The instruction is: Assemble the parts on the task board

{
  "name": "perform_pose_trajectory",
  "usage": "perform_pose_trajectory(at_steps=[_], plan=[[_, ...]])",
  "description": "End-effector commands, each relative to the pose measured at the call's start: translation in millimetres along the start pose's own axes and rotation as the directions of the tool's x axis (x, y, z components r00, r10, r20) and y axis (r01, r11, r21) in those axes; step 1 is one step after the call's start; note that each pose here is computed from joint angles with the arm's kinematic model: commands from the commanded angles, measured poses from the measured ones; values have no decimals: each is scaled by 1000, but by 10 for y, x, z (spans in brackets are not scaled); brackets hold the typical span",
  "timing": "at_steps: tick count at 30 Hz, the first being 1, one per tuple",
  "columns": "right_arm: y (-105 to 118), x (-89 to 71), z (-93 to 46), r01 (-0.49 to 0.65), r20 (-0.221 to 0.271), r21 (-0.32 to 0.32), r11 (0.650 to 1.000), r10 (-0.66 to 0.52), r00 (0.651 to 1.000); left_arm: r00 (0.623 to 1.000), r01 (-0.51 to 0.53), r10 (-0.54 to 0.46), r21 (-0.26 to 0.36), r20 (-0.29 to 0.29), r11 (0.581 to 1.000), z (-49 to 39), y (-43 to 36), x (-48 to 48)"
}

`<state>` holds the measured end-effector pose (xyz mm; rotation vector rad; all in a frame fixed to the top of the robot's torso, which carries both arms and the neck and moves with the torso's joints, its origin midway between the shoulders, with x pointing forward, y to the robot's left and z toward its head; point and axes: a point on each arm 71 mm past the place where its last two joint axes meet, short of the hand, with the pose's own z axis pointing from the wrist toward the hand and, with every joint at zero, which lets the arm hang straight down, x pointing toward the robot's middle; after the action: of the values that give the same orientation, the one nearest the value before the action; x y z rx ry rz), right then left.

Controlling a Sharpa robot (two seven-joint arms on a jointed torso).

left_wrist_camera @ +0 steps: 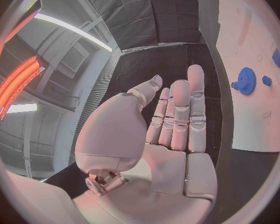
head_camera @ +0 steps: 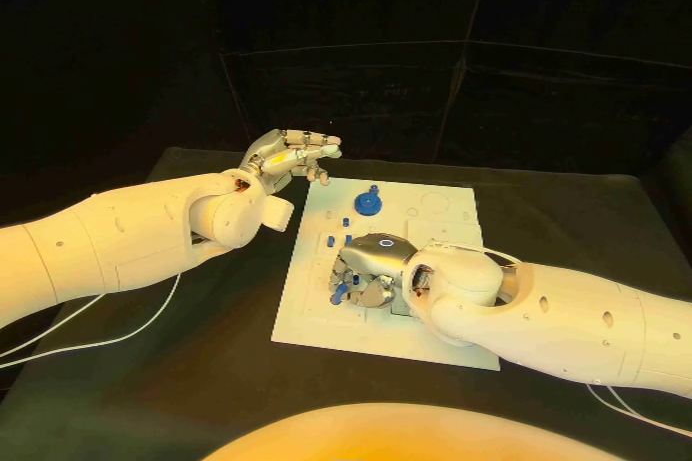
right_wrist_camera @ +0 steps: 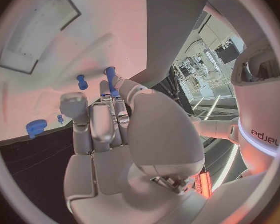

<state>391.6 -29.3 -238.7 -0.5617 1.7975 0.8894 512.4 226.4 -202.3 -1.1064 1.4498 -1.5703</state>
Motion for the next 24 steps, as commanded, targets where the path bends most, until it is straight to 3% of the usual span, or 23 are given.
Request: perform_pose_trajectory(at_steps=[1,9,24], plan=[[-14,8,7,38,-4,19,999,-38,999,1000,7,-7,6,-14,1000,6,-13,14],[0,3,19,48,18,25,999,-48,999,1000,7,-7,5,-13,1000,5,-13,11],[81,51,74,69,-41,10,998,-68,997,1000,8,-8,2,-15,1000,2,-13,12]])
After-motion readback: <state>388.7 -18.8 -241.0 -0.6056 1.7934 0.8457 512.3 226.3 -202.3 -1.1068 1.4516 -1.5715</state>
